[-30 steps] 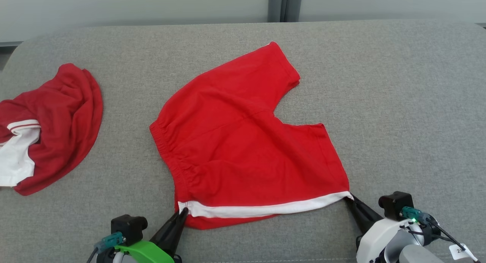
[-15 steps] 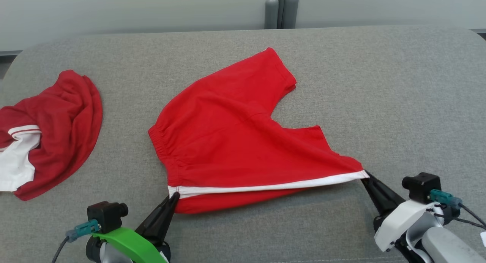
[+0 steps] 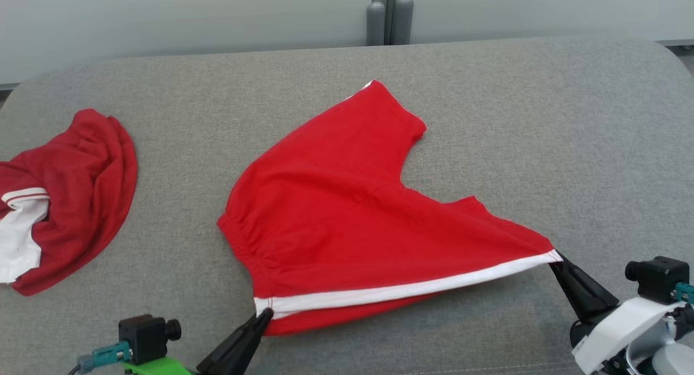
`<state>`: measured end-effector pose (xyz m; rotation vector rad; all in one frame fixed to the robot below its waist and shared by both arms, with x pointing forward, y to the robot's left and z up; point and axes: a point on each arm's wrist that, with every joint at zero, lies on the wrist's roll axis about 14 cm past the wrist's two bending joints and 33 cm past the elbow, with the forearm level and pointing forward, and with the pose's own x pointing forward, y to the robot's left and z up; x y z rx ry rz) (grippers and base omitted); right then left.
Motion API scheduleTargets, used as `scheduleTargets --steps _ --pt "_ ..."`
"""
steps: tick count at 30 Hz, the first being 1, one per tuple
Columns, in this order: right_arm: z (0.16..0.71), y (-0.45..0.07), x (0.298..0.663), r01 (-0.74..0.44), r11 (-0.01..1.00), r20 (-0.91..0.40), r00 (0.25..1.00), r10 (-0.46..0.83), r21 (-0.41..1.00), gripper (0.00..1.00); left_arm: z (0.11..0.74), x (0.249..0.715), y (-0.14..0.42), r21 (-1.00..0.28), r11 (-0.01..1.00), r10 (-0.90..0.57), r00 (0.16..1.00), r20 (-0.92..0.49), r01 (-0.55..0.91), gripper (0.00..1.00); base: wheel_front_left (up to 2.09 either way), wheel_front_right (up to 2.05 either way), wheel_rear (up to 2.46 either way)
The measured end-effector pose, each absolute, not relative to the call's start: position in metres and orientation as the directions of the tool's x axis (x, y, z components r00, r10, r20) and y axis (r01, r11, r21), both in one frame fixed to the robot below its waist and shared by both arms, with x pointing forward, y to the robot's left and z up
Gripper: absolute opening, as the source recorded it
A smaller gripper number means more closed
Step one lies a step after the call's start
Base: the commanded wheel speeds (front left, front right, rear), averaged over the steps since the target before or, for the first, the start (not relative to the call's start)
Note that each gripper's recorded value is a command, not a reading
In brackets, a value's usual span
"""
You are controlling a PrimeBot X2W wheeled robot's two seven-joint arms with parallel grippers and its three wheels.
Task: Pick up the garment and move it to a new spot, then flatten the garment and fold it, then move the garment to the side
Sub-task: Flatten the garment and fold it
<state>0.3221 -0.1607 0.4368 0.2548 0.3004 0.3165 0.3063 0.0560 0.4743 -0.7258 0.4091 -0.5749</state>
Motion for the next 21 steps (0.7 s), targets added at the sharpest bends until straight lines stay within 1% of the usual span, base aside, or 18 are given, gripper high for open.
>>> scheduleTargets --steps 7,13,16,21 --pt "0.450 -0.177 0.314 -0.253 0.915 -0.253 0.907 0.337 0.313 0.00 0.482 0.285 0.049 -0.805 0.514 -0.655 0.742 -0.145 0.296 0.00 0.00 0.00 0.00" --pt "0.459 -0.167 0.324 -0.341 0.896 -0.284 0.863 0.418 0.284 0.00 0.486 0.287 0.051 -0.825 0.491 -0.662 0.735 -0.145 0.279 0.00 0.00 0.00 0.00" --pt "0.467 -0.157 0.342 -0.405 0.879 -0.291 0.834 0.468 0.253 0.00 0.486 0.296 0.054 -0.821 0.498 -0.663 0.733 -0.151 0.281 0.00 0.00 0.00 0.00" --pt "0.488 -0.146 0.389 -0.486 0.854 -0.263 0.813 0.519 0.185 0.00 0.490 0.327 0.062 -0.789 0.536 -0.654 0.739 -0.163 0.300 0.00 0.00 0.00 0.00"
